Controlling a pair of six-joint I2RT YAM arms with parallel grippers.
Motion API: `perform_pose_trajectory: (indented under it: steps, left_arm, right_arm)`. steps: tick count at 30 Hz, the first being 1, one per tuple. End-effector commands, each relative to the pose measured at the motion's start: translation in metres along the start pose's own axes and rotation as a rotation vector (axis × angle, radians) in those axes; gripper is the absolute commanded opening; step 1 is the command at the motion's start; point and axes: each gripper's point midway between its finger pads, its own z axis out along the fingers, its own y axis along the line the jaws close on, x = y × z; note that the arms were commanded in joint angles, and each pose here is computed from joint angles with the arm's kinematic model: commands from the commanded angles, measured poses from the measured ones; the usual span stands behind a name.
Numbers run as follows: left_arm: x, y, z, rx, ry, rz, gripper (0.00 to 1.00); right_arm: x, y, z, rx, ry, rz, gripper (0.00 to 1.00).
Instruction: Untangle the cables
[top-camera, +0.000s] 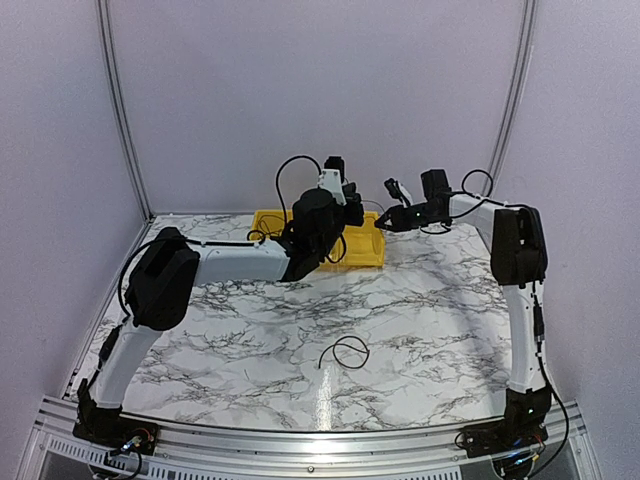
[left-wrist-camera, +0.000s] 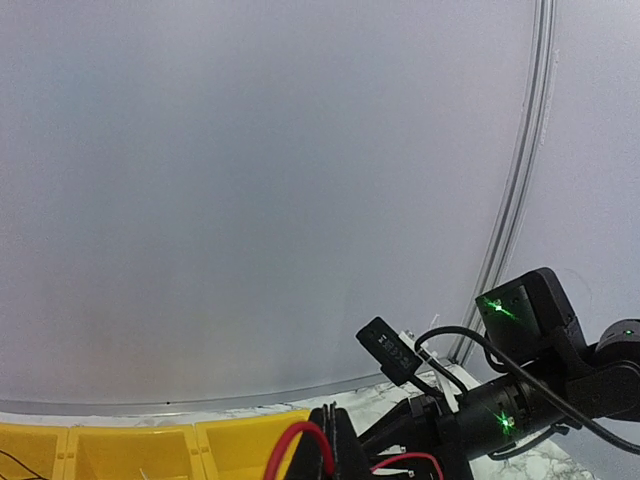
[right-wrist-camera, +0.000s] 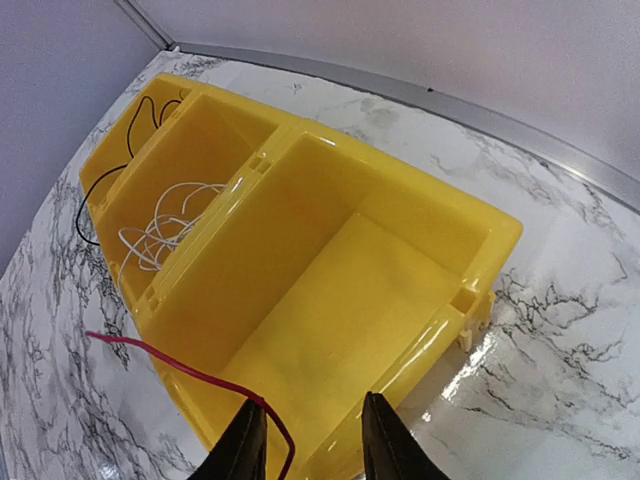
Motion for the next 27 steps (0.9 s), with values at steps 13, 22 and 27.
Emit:
perform_pose_trajectory:
  steps: [13,22,27]
  left_arm:
    - [0.06,0.007,0.029,0.058,0.144,0.027,0.0]
    - [0.057,0.002,0.027,0.083,0.15,-0.003,0.0]
    - [0.047,-0.001,0.023,0.104,0.14,-0.014,0.0]
  right_arm:
    - [-0.038,0.068,-0.093,0.074,-0.126,-0.185,0.46]
    - [-0.016,0.095,-0.07,-0.058,-0.042,-0.2,0.58]
    - [0.003,0.092,-0.048,-0.07,0.03,-0.165,0.59]
